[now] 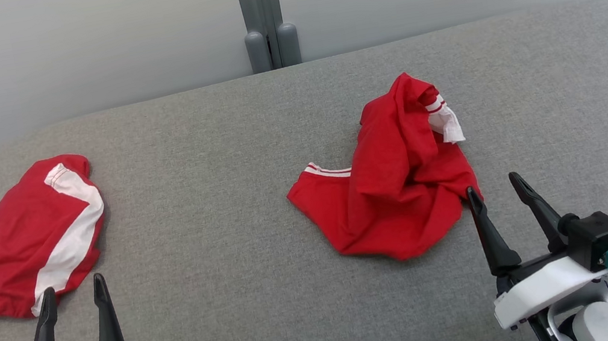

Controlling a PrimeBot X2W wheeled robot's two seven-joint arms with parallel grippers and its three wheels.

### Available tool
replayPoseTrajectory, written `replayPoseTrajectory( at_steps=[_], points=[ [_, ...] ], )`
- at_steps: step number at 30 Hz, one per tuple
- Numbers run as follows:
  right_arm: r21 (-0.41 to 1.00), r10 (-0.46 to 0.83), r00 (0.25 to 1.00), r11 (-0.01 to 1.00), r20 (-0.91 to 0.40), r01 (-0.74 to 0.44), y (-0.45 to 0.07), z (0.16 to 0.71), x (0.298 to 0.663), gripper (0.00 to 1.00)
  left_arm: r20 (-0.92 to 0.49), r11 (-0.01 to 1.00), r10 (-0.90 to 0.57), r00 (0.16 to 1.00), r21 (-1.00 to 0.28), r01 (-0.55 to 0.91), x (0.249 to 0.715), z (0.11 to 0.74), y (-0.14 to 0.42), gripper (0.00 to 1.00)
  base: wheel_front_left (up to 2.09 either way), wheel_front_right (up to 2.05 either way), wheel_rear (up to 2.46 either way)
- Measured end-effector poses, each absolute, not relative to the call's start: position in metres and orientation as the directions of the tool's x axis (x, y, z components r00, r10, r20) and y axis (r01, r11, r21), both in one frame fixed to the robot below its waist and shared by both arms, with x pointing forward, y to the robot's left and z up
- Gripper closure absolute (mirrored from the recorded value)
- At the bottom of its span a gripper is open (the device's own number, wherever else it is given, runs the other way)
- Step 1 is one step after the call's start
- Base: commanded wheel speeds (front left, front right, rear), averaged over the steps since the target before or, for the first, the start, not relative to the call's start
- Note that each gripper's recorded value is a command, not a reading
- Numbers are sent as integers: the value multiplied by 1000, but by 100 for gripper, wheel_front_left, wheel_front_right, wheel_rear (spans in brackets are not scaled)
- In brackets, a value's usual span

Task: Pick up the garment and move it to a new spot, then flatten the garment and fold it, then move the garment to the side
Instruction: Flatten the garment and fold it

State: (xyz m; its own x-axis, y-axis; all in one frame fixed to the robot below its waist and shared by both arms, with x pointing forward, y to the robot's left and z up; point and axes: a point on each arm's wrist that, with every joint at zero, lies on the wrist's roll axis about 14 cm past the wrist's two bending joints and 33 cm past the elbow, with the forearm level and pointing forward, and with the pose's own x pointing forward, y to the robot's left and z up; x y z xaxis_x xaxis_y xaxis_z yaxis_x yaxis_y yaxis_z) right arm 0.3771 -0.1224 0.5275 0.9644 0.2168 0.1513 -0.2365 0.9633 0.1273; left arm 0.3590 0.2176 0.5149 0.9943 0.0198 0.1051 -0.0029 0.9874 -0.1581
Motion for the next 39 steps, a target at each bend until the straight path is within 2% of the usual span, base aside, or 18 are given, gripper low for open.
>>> replayPoseTrajectory(
  at_steps=[39],
  points=[
    [126,208,966,965,156,-228,-126,529,374,0,117,987,21,993,-161,-3,359,516,218,0,0,0,0]
  ],
)
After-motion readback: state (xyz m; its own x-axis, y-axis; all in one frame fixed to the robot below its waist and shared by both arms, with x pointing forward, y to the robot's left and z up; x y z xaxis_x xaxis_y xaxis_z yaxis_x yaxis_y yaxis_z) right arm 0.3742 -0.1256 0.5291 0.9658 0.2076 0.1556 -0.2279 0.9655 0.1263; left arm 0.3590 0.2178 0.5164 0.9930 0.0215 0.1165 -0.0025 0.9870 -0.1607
